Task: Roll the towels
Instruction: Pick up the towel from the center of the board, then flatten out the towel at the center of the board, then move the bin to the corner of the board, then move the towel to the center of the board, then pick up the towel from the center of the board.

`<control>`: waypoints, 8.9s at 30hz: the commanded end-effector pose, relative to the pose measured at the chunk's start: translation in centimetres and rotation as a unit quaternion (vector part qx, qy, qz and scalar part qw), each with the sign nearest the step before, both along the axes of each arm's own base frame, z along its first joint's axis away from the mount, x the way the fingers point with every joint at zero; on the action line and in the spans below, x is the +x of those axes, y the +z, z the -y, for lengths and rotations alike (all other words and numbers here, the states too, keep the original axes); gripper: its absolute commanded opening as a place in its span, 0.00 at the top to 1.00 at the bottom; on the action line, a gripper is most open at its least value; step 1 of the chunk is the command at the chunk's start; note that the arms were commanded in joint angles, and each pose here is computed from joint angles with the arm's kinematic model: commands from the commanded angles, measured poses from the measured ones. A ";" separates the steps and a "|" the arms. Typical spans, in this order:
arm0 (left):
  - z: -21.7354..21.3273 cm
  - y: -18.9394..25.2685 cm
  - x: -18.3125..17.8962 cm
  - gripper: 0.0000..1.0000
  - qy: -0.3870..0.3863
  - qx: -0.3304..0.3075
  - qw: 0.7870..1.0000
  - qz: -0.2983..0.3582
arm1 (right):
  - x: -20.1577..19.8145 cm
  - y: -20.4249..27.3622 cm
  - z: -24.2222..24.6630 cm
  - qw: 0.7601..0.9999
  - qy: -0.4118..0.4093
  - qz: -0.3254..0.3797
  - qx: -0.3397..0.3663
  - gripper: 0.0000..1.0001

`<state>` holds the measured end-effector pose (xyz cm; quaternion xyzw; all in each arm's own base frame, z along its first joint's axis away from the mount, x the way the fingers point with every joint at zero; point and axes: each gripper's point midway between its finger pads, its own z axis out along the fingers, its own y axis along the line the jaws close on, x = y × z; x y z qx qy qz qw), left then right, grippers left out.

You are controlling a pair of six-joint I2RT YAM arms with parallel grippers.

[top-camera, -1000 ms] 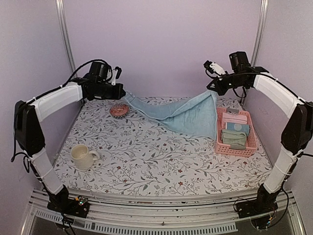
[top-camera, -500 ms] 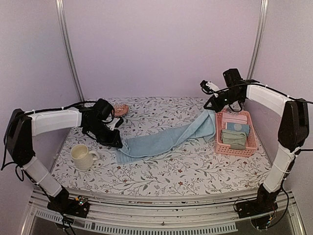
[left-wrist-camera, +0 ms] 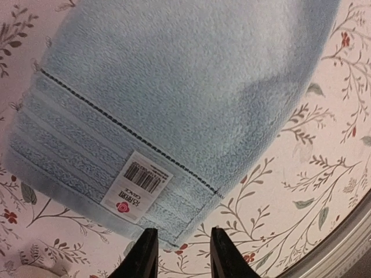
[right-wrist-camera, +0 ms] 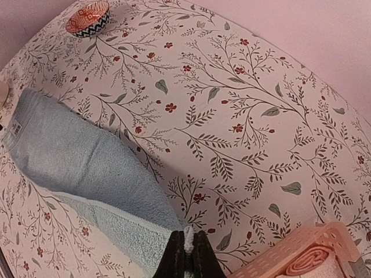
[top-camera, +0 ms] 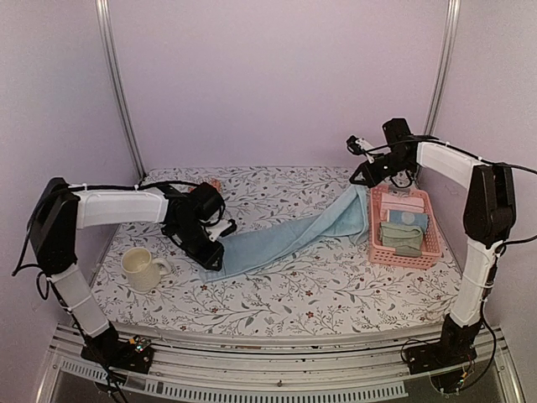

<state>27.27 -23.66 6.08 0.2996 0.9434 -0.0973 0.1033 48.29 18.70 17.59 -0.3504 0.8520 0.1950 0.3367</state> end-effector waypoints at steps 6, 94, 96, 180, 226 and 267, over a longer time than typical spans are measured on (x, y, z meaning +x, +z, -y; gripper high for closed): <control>-1.5 -2.6 -3.5 0.62 -0.077 0.137 0.988 -0.008 | 0.3 0.9 -0.7 1.000 0.010 -0.003 0.019 0.96; -9.5 21.0 4.0 1.00 0.158 0.035 0.935 0.315 | -9.5 13.5 -3.1 0.973 0.117 0.093 0.173 0.96; -10.0 17.6 6.4 1.00 0.164 0.040 0.945 0.280 | -6.4 10.7 -3.4 0.978 0.104 0.075 0.162 0.96; -6.5 -6.6 -7.7 1.00 0.151 0.087 0.975 -0.137 | -20.6 -17.9 5.8 0.942 0.157 -0.220 -0.199 0.74; -4.7 3.2 6.4 0.77 0.210 -0.054 0.975 0.041 | -11.1 -8.9 7.1 0.981 -0.009 -0.153 -0.118 0.63; -12.3 -5.1 10.0 0.70 0.320 -0.023 0.947 0.025 | -3.3 -17.3 5.7 0.964 -0.084 -0.231 -0.105 0.71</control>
